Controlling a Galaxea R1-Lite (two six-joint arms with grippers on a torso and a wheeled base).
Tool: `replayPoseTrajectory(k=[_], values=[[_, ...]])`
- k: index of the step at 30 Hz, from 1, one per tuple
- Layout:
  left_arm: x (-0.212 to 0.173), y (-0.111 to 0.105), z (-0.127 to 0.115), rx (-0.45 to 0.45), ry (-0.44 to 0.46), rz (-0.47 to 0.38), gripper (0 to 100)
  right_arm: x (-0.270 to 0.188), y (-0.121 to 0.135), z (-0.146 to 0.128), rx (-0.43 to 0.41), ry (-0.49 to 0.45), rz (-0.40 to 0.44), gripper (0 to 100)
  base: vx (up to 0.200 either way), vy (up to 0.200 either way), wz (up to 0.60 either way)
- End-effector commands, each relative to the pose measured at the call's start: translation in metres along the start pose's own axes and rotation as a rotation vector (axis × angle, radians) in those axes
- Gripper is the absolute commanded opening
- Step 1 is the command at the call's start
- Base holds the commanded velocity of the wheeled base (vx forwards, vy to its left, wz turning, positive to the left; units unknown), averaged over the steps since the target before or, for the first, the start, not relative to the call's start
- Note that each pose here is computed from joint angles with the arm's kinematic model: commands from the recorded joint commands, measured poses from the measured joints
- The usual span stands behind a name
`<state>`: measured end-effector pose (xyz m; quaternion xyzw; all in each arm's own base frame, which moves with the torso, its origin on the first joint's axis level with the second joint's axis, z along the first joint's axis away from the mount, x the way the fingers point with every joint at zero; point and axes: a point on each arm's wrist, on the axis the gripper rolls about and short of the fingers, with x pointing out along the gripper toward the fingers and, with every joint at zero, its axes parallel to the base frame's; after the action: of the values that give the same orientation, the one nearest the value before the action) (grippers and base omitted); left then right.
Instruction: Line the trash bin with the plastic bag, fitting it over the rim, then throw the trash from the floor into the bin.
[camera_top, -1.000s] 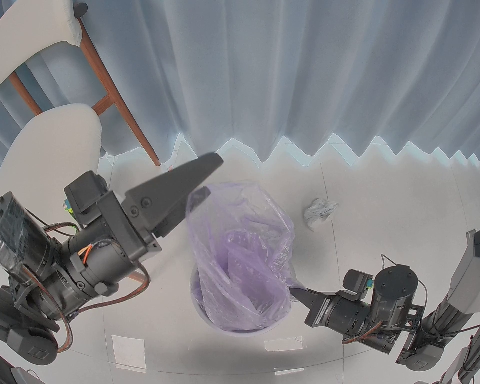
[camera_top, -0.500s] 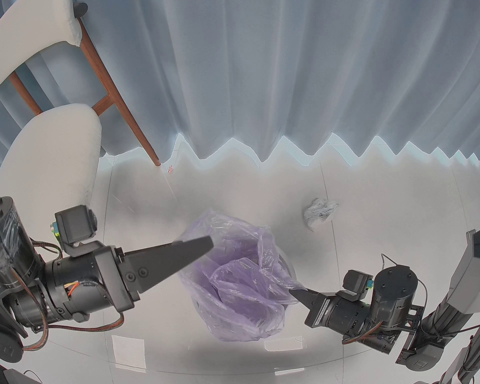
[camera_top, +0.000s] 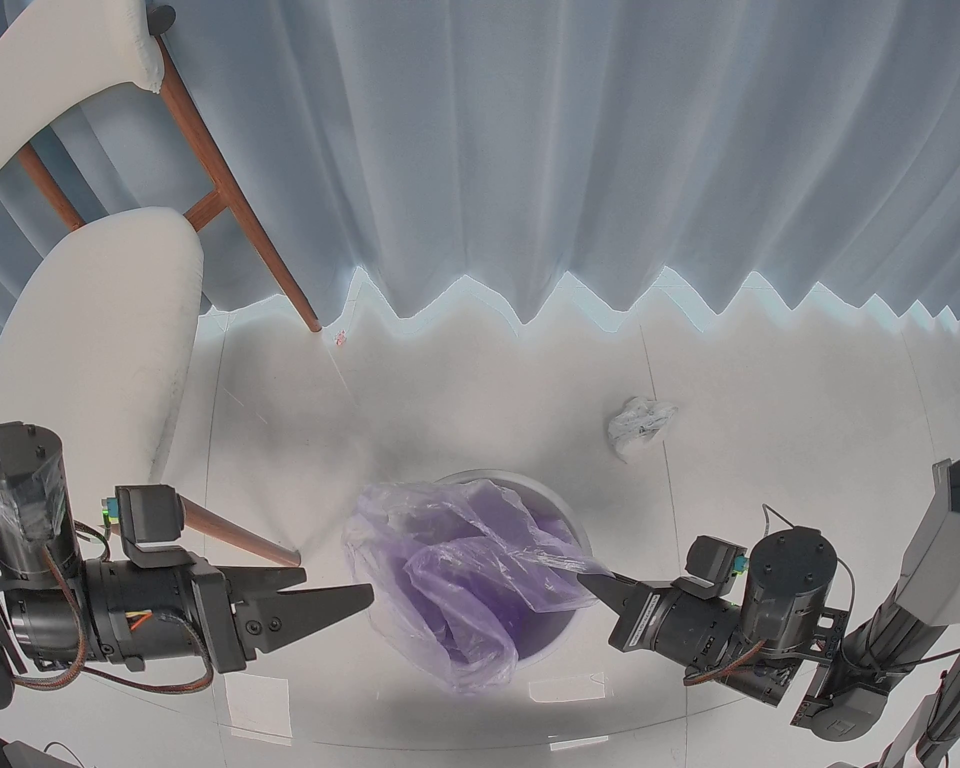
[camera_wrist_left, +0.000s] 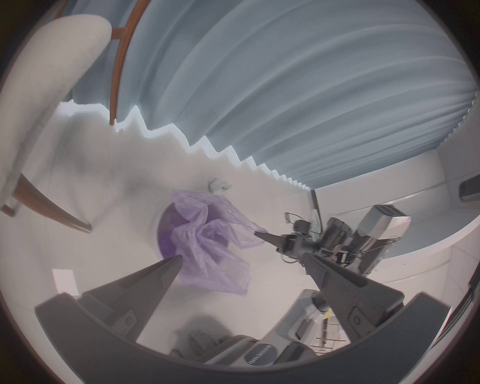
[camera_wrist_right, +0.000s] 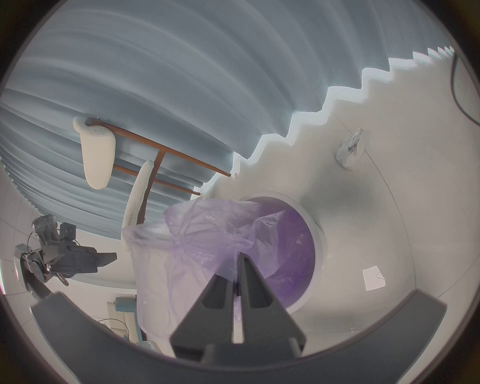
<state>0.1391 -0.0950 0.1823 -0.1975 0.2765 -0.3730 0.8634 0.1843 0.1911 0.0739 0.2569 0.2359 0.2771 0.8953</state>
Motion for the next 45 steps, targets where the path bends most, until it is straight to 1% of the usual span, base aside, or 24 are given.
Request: replayPoseTrajectory(k=[1, 4, 8, 15, 20, 21, 25, 28, 33, 38, 41, 45], values=[[-0.002, 0.012, 0.009, 0.026, -0.027, 0.082, 100, 0.0, 0.002, 0.005, 0.004, -0.023, 0.008, 0, 0.0, 0.0, 0.0], [0.0, 0.02, 0.002, 0.009, 0.006, 0.106, 100, 0.0, 0.001, 0.005, 0.004, -0.023, 0.003, 0, 0.0, 0.0, 0.0], [0.005, 0.025, -0.005, 0.019, 0.045, 0.12, 100, 0.0, 0.0, 0.004, 0.004, -0.019, -0.001, 0, 0.0, 0.0, 0.0], [0.006, 0.025, -0.007, 0.018, 0.056, 0.124, 100, 0.0, 0.0, 0.003, 0.003, -0.017, -0.002, 0, 0.0, 0.0, 0.0], [0.006, 0.03, -0.012, 0.004, 0.077, 0.161, 100, 0.0, 0.001, 0.004, 0.004, -0.02, 0.0, 0, 0.0, 0.0, 0.0], [0.008, 0.033, -0.014, -0.002, 0.089, 0.199, 100, 0.0, 0.001, 0.004, 0.004, -0.021, 0.001, 0, 0.0, 0.0, 0.0], [0.014, 0.037, -0.013, -0.004, 0.084, 0.272, 100, -0.001, 0.001, 0.006, 0.006, -0.032, 0.0, 0, 0.0, 0.0, 0.0], [0.018, 0.039, -0.011, -0.003, 0.078, 0.313, 100, -0.001, 0.0, 0.007, 0.007, -0.036, -0.004, 0, 0.0, 0.0, 0.0], [0.025, 0.042, -0.007, -0.011, 0.079, 0.34, 100, -0.001, 0.0, 0.007, 0.006, -0.036, -0.004, 0, 0.0, 0.0, 0.0], [0.037, 0.055, -0.005, -0.046, 0.107, 0.378, 100, -0.002, 0.001, 0.006, -0.013, -0.05, 0.016, 0, 0.0, 0.0, 0.0], [0.043, 0.058, -0.004, -0.068, 0.119, 0.382, 100, -0.004, 0.001, 0.006, -0.024, -0.063, 0.026, 0, 0.0, 0.0, 0.0], [0.048, 0.056, 0.002, -0.151, 0.097, 0.362, 100, -0.004, 0.001, 0.007, -0.025, -0.067, 0.03, 0, 0.0, 0.0, 0.0]])
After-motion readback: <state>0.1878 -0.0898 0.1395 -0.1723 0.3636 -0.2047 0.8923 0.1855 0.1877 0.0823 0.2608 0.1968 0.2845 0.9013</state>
